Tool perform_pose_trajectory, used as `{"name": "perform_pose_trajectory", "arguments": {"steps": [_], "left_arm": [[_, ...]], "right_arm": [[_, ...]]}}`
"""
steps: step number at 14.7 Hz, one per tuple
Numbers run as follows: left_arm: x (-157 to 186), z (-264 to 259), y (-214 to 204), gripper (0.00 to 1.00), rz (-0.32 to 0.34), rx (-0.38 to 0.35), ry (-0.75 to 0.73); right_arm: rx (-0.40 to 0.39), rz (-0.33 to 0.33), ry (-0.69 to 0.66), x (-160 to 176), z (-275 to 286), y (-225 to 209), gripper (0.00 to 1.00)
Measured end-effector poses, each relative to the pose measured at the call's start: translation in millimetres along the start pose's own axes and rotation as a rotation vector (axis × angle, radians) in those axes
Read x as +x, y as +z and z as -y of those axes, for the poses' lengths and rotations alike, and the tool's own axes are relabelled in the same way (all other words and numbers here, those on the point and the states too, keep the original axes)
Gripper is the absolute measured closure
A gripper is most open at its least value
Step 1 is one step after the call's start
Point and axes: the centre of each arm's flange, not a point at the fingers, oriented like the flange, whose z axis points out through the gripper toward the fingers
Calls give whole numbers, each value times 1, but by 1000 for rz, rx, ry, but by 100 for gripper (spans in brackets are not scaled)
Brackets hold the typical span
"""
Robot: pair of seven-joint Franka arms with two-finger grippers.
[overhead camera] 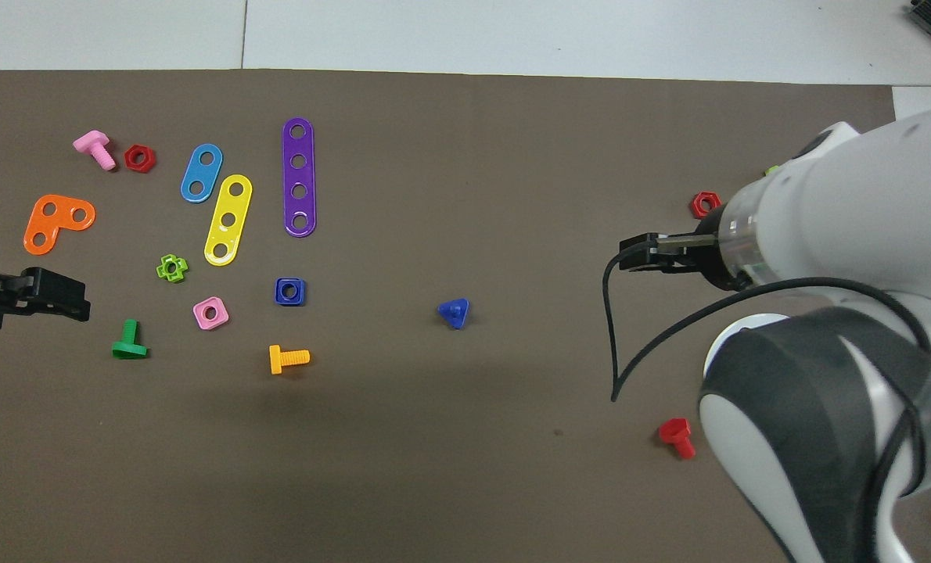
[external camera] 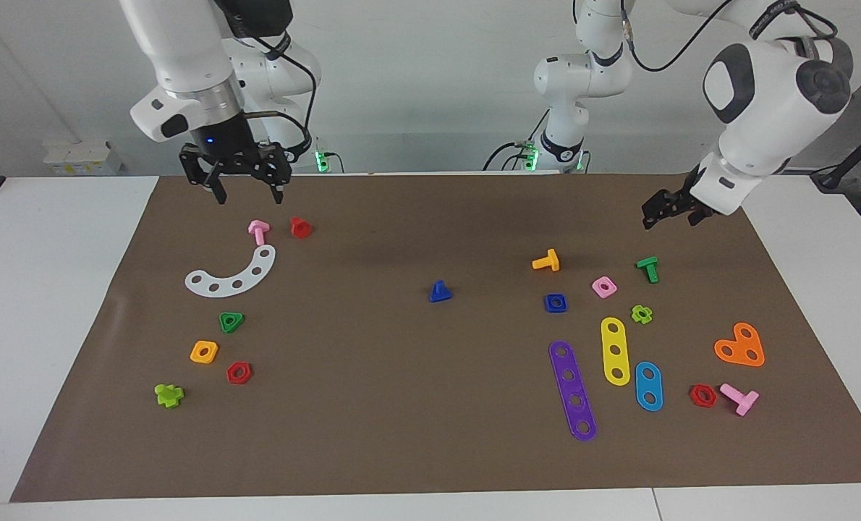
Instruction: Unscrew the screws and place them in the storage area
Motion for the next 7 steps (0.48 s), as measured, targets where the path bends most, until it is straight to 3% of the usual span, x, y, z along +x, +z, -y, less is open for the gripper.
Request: {"name": "perform_pose_trajectory", "arguments": {"steps": [7], "left_arm": [[-1, -7, -43, 0, -131, -2, 12]], "right_arm": [[26, -26, 22, -13, 133, 94, 4]]}}
